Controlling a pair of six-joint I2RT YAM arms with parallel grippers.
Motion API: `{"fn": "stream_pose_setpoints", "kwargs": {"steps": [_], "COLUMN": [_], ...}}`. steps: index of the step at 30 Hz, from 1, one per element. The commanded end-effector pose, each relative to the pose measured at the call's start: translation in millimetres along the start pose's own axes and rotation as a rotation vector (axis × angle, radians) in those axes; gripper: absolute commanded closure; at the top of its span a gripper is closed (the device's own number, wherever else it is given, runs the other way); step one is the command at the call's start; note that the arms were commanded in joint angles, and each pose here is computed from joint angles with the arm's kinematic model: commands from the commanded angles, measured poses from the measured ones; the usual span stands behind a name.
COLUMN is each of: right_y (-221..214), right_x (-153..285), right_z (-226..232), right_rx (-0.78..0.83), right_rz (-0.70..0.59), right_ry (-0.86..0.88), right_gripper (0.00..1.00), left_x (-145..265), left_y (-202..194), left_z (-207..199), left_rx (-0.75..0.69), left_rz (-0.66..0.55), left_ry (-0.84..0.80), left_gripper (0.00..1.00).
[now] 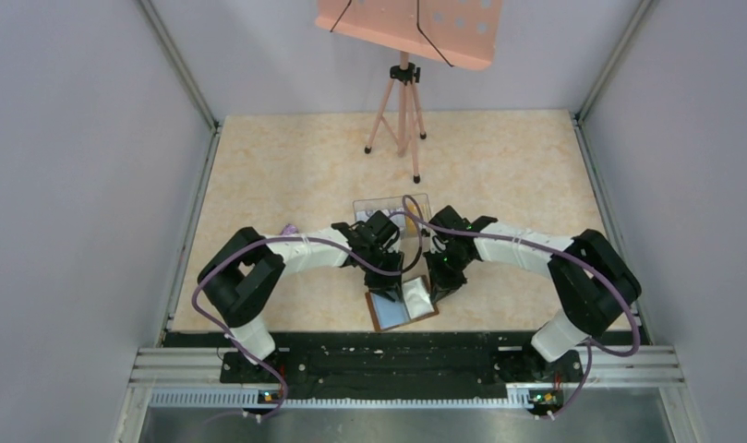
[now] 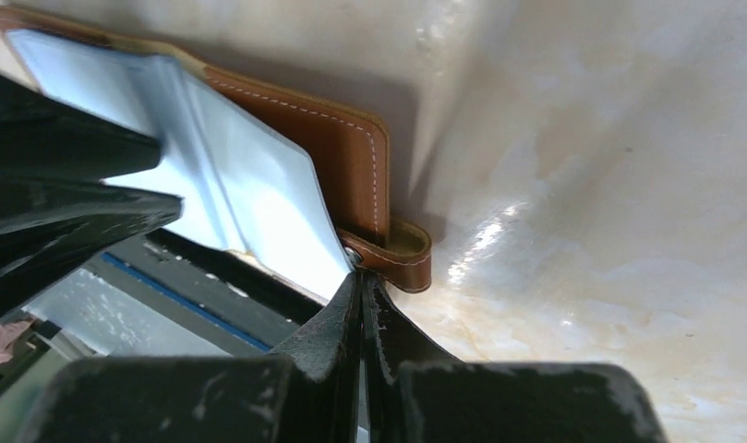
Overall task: Put the credit cards into the card holder
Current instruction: Pick up the card holder from the center of the board.
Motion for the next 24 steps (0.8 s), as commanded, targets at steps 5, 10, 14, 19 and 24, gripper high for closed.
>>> {"fn": "stream_pose_setpoints", "kwargs": {"steps": [5,10,14,19,24], "right_y": [21,20,13,14,25], "right_x": [44,53,44,19,29], "right_z": [42,47,41,19,26], "right_rx": [0.063,0.096,0.094,0.012,-0.004], "right_rz": [-0.129,-0.155,-0.134,-0.119,-0.159], "right_ry": [0.209,0.24,0.255,0.156,0.162], "right_gripper": [1.0,1.0,1.0,1.0,1.0], "left_x": [-9,-19,-27,-27,-27], "left_y": [20,39,47,54,61], "left_z": [-8,-9,-10,-12,-16], "left_rx": [-0.056,-0.056,-0.063,-0.079,-0.082], "left_rz": [-0.026,0.001,0.04,0.036,0.046], "left_ry": [-0.055,-0.023,-0.01,-0.006,-0.018], "left_gripper": [0.66,0.65,0.65,0.65,0.6]}}
Point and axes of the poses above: each gripper's point midway between its finger pads, its own x axis back along the fingers, its own z axis along the line the jaws close on, y = z × x, the point moved 7 cm from there along x, back along the fingers, and after that the axes turned 12 degrees about -x, right-handed, at the moved point
